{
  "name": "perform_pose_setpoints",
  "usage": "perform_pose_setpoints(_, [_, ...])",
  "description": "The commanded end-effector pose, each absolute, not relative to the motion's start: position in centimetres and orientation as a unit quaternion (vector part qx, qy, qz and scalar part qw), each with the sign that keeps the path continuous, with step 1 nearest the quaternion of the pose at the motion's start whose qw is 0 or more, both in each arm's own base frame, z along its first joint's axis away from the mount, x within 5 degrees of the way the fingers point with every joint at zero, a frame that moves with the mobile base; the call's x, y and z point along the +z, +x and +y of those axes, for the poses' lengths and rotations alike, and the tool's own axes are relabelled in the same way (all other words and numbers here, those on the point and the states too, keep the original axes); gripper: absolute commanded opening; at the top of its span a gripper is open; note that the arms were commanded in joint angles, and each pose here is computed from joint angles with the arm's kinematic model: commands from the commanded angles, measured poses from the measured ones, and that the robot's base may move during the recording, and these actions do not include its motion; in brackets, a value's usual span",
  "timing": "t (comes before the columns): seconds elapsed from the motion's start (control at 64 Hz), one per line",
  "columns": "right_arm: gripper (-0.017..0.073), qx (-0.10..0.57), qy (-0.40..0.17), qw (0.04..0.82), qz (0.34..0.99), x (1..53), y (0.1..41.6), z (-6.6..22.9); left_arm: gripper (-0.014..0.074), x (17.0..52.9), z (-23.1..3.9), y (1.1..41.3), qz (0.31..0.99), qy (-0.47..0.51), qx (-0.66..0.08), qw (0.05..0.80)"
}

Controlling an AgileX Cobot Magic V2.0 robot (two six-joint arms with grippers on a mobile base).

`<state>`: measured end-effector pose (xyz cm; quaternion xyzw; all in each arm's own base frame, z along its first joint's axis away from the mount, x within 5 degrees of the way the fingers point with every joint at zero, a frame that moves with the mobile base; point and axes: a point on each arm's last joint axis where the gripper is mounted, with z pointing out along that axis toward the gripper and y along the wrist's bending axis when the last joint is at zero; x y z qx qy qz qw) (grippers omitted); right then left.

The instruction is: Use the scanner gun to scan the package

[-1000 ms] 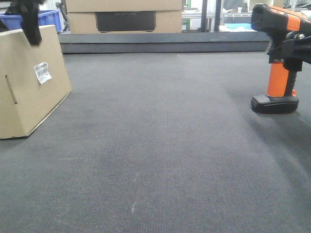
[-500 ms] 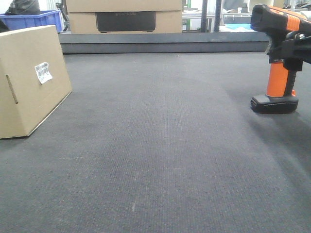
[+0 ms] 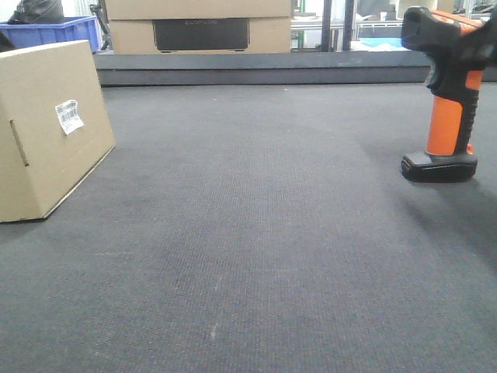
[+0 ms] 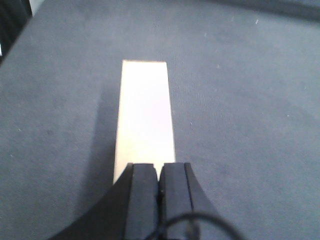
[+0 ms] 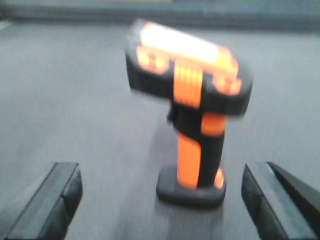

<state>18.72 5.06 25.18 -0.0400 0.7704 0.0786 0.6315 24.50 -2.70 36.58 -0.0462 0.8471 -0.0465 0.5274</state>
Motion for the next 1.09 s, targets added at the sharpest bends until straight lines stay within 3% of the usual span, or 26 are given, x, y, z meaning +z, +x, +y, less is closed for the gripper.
perform_pose_setpoints(0.0, [0.0447, 0.080, -0.013, 0.646, 0.759, 26.0, 18.1, 4.3, -0.0111, 36.2, -2.1, 23.2, 0.825, -0.046, -0.049, 0.562])
perform_pose_setpoints(0.125, [0.0215, 0.086, 0.029, 0.646, 0.758, 26.8, 17.0, 2.9, -0.0111, 35.0, -1.1, 21.2, 0.795, -0.060, -0.060, 0.600])
perform_pose_setpoints(0.266, [-0.0106, 0.072, 0.057, 0.654, 0.751, 27.7, 15.6, 1.2, -0.0111, 33.7, -0.1, 18.4, 0.750, -0.066, -0.063, 0.656])
perform_pose_setpoints(0.313, [-0.0171, 0.067, 0.064, 0.656, 0.749, 28.0, 15.0, 0.7, -0.0111, 32.9, 0.1, 17.5, 0.740, -0.068, -0.062, 0.667])
perform_pose_setpoints(0.531, [-0.0167, 0.036, 0.028, 0.636, 0.771, 28.2, 11.9, 0.1, -0.0111, 31.1, 0.4, 14.0, 0.735, -0.077, -0.053, 0.672])
perform_pose_setpoints(1.079, [-0.0167, 0.035, -0.014, 0.727, 0.685, 28.1, 4.6, 0.8, -0.0111, 29.7, 0.4, 8.5, 0.701, -0.082, -0.048, 0.707])
